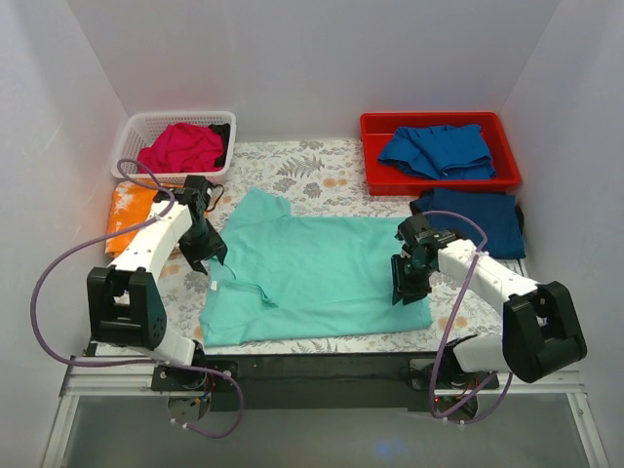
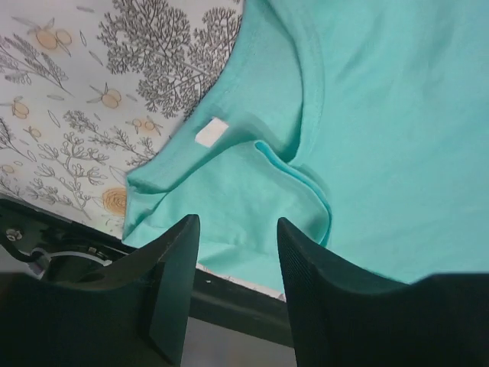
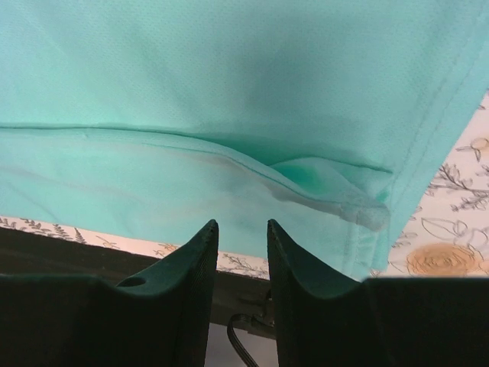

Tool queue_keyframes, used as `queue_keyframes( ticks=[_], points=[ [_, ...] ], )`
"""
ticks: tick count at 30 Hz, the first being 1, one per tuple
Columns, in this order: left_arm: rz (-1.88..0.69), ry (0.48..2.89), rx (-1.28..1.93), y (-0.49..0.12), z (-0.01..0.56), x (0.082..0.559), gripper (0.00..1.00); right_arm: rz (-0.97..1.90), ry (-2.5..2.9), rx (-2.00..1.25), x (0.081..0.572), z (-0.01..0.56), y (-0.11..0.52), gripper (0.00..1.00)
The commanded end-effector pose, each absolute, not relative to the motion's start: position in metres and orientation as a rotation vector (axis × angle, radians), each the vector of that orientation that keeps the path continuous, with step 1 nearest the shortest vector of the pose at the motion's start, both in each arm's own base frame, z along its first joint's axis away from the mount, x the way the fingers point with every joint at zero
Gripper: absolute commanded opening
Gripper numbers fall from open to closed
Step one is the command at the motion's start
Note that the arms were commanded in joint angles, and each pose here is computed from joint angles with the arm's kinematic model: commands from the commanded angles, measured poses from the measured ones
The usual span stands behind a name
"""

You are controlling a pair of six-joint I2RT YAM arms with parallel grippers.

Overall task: Fold and stack the t-shirts
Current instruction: Fold the flattened tshirt in 1/3 of the way, then grap the side of the flattened tshirt furthest away from the robot with both arms

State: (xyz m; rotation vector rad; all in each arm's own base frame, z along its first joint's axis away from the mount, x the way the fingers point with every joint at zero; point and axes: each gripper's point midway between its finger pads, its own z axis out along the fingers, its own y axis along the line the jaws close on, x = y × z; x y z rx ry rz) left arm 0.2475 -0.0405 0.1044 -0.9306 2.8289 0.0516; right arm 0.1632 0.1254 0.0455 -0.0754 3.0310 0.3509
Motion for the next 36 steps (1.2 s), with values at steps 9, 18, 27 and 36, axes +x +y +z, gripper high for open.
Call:
queue_keyframes(
  ticks=[9,18,27,36],
  points=[
    [-0.156,2.465,-0.391,-0.067,0.118,0.500,0.71,0.217,2.757,-0.123,0.305,0.096,0.157,0.37],
    [-0.259,2.458,-0.128,-0.097,0.094,0.526,0.61,0.236,2.704,-0.117,0.333,0.098,0.168,0.37],
    [-0.176,2.493,-0.073,-0.098,0.067,0.539,0.60,0.215,2.713,-0.128,0.328,0.093,0.164,0.37],
    [0.075,2.542,-0.140,-0.084,0.030,0.549,0.60,0.186,2.704,-0.140,0.329,0.092,0.159,0.37]
  ],
)
